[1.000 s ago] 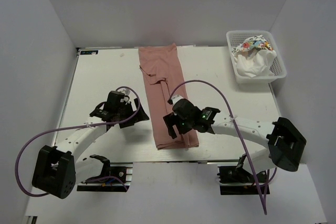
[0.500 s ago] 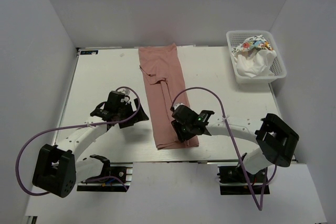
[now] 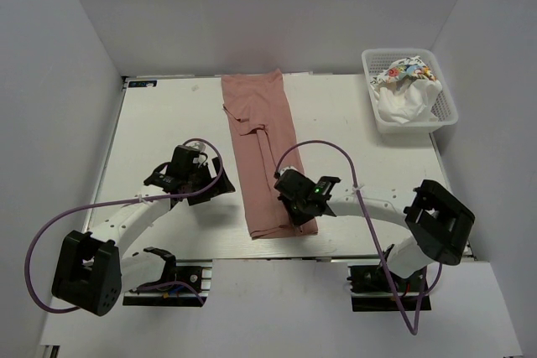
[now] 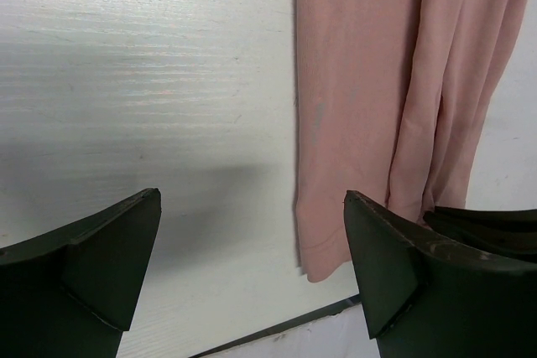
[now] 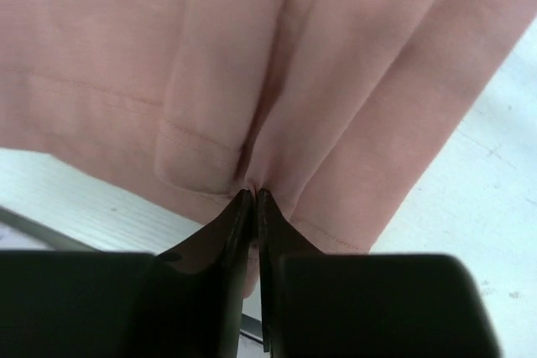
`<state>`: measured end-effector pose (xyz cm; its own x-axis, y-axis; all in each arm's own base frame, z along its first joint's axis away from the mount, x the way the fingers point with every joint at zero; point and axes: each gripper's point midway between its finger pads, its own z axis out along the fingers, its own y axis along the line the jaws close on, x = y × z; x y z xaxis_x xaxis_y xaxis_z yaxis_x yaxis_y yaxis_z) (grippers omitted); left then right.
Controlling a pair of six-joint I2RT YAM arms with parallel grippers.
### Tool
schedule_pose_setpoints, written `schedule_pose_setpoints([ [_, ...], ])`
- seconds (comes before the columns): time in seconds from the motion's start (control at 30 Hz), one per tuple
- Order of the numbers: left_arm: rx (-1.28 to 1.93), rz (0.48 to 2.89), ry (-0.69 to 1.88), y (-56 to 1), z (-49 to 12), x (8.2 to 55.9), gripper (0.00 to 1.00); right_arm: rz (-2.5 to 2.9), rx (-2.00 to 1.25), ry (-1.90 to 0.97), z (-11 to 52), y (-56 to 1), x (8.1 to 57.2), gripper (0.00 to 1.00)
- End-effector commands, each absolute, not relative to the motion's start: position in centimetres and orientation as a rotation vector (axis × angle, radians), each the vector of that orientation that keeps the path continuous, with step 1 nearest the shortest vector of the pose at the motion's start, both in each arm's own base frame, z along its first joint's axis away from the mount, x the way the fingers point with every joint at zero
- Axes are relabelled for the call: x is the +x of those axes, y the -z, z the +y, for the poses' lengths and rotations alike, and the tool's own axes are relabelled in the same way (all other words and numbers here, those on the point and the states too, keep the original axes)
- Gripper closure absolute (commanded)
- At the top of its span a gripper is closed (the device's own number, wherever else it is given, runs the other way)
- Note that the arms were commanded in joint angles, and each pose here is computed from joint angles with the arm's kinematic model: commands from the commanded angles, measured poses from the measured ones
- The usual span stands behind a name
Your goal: Fold and stack the t-shirts
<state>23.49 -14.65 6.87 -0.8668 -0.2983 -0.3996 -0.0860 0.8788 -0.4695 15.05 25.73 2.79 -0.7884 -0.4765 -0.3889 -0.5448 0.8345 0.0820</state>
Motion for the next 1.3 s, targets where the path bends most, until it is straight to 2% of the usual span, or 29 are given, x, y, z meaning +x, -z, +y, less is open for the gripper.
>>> schedule_pose_setpoints([
  [0.0, -0.256, 2.508, 0.637, -8.9, -15.0, 24.6, 0.00, 2.579, -0.771, -0.423, 28.0, -5.4, 15.3, 0.88],
  [0.07, -0.258, 2.517, 0.633, -8.6, -15.0, 24.6, 0.00, 2.567, -0.772, -0.449, 28.3, -6.0, 15.3, 0.93],
  [0.27, -0.253, 2.519, 0.646, -8.7, -15.2, 24.5, 0.00, 2.578, -0.801, -0.505, 29.2, -5.7, 14.8, 0.91],
  [0.3, -0.241, 2.519, 0.642, -8.7, -15.1, 24.5, 0.00, 2.583, -0.804, -0.508, 29.3, -5.5, 14.8, 0.84],
  [0.4, -0.235, 2.512, 0.657, -9.0, -15.4, 24.7, 0.00, 2.589, -0.837, -0.522, 29.6, -5.2, 14.5, 0.69],
  [0.6, -0.232, 2.524, 0.666, -8.8, -15.5, 24.5, 0.00, 2.542, -0.989, -0.677, 31.6, -5.4, 13.2, 0.58],
  [0.67, -0.219, 2.525, 0.661, -9.0, -15.5, 24.6, 0.00, 2.534, -1.061, -0.716, 32.1, -5.2, 12.7, 0.37],
  [0.7, -0.223, 2.523, 0.650, -9.0, -15.3, 24.6, 0.00, 2.539, -1.078, -0.720, 32.2, -4.9, 12.6, 0.10],
  [0.83, -0.208, 2.522, 0.689, -9.9, -15.9, 24.8, 0.00, 2.564, -1.114, -0.753, 32.5, -4.1, 12.1, 0.10],
  [1.0, -0.192, 2.523, 0.696, -10.0, -16.1, 24.9, 0.00, 2.380, -1.079, -0.904, 34.0, -8.4, 12.5, 0.10],
  [1.27, -0.164, 2.562, 0.742, -9.9, -16.8, 24.5, 0.00, 2.358, -0.743, -0.654, 29.6, -9.9, 16.1, 0.10],
])
